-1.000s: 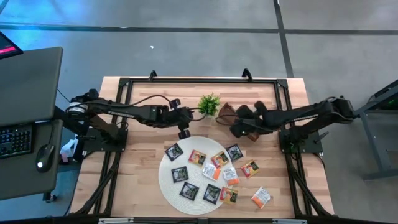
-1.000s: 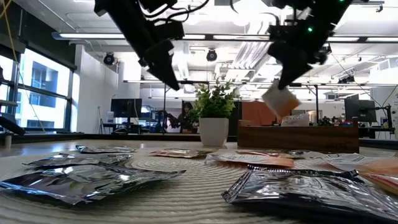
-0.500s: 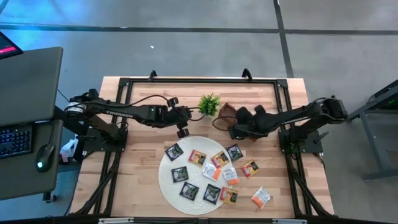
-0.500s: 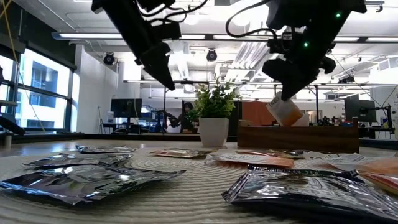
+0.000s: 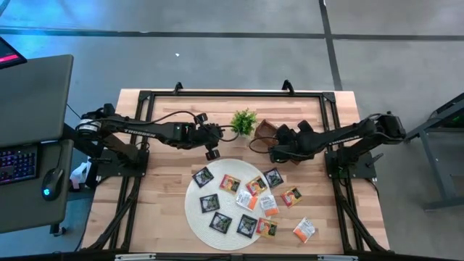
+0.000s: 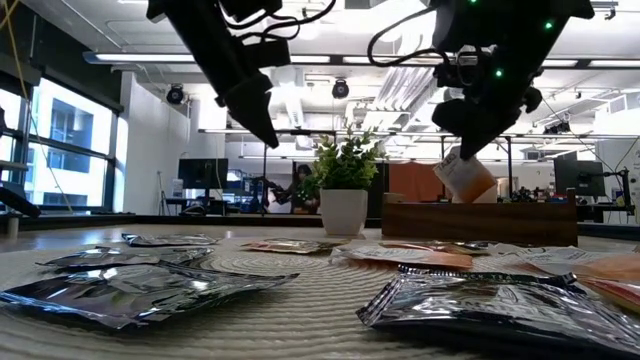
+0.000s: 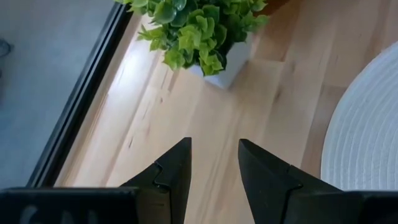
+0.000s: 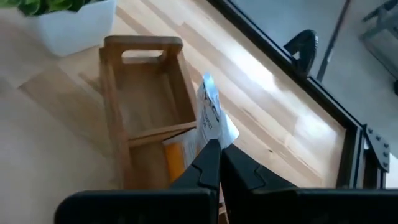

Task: Pick & Place Tea
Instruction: Put the white tea bag into the middle section of the wooden organizer

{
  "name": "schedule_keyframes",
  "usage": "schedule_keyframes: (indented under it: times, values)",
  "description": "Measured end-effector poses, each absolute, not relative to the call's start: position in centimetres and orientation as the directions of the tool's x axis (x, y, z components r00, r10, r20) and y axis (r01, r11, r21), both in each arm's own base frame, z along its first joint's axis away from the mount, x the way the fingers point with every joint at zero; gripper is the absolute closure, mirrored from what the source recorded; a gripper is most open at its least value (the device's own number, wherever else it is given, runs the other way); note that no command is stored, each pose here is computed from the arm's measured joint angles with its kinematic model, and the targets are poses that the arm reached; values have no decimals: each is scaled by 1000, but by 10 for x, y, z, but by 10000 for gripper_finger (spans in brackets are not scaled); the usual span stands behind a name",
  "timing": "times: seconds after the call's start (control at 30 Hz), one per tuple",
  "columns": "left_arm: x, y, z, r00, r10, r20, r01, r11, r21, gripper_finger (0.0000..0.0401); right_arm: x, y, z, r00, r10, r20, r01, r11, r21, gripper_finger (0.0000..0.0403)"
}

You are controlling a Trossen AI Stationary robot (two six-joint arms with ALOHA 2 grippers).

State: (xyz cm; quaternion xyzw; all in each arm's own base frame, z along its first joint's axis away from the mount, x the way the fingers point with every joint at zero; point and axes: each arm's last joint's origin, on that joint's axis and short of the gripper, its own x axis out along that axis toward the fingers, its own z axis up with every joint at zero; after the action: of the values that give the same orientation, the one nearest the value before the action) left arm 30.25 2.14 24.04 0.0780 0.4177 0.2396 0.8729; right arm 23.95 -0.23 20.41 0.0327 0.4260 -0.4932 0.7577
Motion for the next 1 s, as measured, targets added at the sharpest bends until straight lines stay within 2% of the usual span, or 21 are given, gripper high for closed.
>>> schedule_keyframes:
  times: [0.27, 0.37, 0.47, 0.6, 0.7, 0.83, 1.0]
  values:
    - [302, 21, 240, 534, 483, -694, -352, 873, 337, 272, 218, 4, 238, 270, -712, -648, 729, 591, -345, 403]
    - [302, 21, 240, 534, 482, -694, -357, 873, 332, 272, 199, 6, 252, 324, -733, -598, 760, 578, -297, 403]
    - [302, 21, 241, 535, 483, -693, -359, 873, 331, 272, 180, 9, 234, 392, -747, -537, 782, 578, -233, 403]
    - [299, 21, 252, 571, 488, -660, -378, 870, 316, 272, 170, 11, 194, 558, -697, -451, 772, 635, -25, 403]
    - [297, 22, 254, 575, 495, -651, -386, 866, 318, 272, 167, 7, 175, 654, -655, -378, 720, 692, 46, 403]
    - [297, 22, 256, 580, 509, -636, -402, 858, 320, 272, 159, 1, 155, 655, -674, -342, 728, 683, 48, 403]
    - [297, 22, 256, 579, 509, -637, -406, 857, 317, 272, 150, -4, 137, 633, -671, -386, 745, 664, 67, 403]
